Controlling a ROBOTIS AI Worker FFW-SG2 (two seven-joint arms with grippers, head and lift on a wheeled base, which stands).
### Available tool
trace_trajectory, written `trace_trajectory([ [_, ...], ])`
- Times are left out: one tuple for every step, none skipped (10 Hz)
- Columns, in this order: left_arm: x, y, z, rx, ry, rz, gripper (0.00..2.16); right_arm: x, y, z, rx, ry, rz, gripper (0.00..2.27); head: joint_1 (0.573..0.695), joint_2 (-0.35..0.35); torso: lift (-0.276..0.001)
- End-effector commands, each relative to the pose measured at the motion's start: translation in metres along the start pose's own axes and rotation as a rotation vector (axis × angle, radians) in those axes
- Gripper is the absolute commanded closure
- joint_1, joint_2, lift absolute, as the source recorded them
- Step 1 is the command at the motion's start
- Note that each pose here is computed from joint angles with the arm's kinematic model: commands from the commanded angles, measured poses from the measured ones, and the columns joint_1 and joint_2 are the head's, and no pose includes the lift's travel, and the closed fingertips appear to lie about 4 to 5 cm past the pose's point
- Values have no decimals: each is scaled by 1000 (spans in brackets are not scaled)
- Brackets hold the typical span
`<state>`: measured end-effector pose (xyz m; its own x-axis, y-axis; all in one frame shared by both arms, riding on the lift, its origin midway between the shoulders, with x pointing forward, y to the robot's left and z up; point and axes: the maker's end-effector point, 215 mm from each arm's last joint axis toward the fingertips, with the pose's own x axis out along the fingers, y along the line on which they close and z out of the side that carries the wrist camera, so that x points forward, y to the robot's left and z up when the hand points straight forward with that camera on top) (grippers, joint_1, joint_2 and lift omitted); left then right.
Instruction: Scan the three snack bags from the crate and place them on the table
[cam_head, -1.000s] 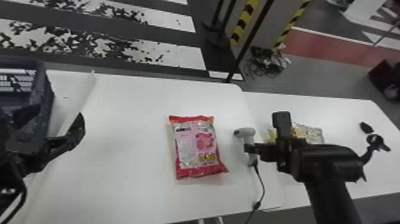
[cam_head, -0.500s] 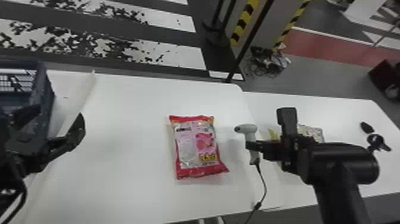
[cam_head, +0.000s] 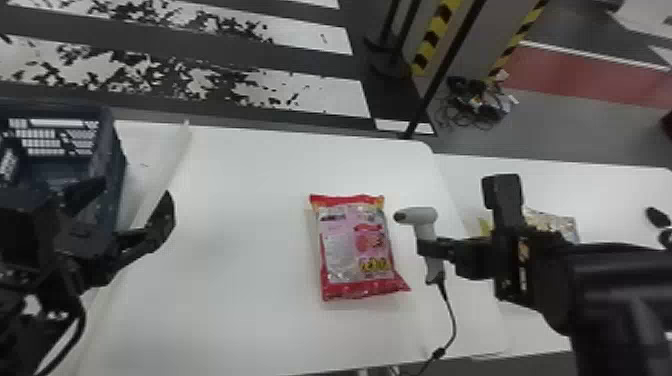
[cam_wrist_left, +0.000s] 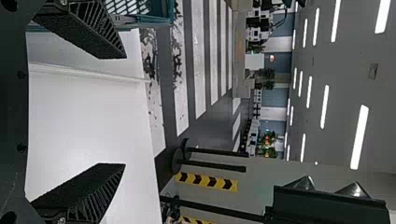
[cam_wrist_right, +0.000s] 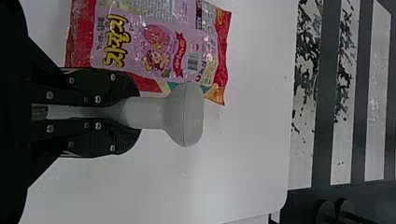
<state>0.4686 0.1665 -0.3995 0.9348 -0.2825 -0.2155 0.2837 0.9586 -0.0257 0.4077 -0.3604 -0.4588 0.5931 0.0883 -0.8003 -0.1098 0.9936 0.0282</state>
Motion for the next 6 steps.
trace_trajectory([
  [0, -1, 0, 0, 0, -2, 39, 3, 21, -1, -19, 5, 32, 2253, 695, -254, -62],
  [0, -1, -1, 0, 1, -1, 39, 5, 31, -2, -31, 12, 48, 2256, 695, -235, -62],
  [0, -1, -2, 1, 5, -1, 39, 8, 40, -1, -44, 14, 59, 2256, 695, -221, -62],
  [0, -2, -2, 0, 5, -3, 39, 11, 46, 0, -53, 17, 67, 2256, 695, -206, -62],
  [0, -2, -1, 1, 2, -3, 39, 14, 51, 4, -62, 18, 71, 2256, 695, -195, -62],
  [0, -2, 0, 1, 0, -3, 39, 17, 53, 2, -66, 25, 73, 2256, 695, -186, -62],
])
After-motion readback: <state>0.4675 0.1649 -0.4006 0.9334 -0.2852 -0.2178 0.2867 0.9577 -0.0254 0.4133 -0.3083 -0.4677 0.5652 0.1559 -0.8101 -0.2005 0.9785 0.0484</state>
